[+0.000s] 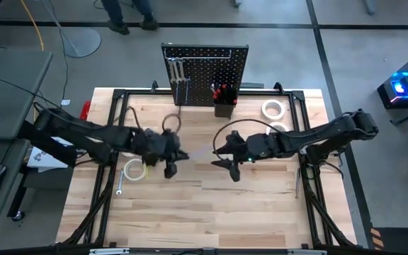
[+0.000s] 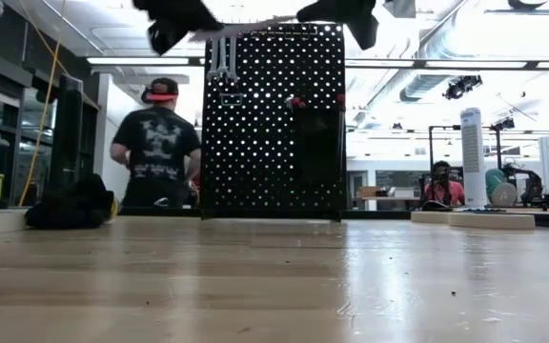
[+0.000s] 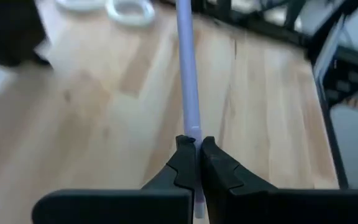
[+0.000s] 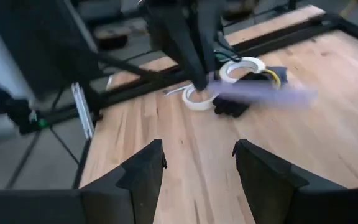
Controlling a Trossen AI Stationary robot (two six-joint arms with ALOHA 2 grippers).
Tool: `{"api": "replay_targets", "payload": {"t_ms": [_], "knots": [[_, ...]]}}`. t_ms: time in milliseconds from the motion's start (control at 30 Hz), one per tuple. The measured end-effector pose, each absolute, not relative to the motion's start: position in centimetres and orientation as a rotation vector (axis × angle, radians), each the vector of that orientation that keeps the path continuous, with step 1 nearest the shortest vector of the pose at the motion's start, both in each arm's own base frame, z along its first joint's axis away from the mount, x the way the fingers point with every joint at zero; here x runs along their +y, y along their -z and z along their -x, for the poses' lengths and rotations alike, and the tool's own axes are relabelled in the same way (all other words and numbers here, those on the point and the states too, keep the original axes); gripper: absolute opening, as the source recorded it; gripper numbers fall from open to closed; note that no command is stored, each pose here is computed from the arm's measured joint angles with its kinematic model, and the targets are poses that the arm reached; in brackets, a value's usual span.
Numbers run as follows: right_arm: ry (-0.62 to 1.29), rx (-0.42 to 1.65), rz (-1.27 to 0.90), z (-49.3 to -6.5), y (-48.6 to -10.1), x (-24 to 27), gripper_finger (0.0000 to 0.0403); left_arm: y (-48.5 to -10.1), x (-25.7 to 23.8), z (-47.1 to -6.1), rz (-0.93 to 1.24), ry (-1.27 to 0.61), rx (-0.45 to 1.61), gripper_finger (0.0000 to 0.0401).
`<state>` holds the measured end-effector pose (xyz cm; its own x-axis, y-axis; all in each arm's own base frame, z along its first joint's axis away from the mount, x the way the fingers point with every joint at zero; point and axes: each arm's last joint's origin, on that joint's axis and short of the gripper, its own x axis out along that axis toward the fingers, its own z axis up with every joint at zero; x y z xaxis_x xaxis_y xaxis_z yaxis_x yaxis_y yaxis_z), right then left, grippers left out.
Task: Hang tools onto peg board
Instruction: Put the violet pen into the black bin on the peg board
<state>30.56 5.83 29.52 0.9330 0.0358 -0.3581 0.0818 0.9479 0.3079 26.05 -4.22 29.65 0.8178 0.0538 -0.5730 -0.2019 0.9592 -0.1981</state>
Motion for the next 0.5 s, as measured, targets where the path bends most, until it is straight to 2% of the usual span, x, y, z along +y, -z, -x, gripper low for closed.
{"api": "replay_targets", "payload": {"t_ms": [233, 400, 500], "knots": [[0.062, 0.255, -0.394, -30.9, -30.4, 6.0, 0.0192, -35.0, -2.6, -25.1, 0.249, -0.199, 0.353, 0.0000], [0.150, -0.106, -0.451, -31.4, -33.6, 4.5, 0.0192, -38.1, -2.4, -24.5, 0.277, -0.182, 0.093, 0.0000], [0.132, -0.336, -0.473, -31.0, -35.9, 3.3, 0.0192, -39.7, -2.3, -24.2, 0.278, -0.171, -0.053, 0.0000]]}}
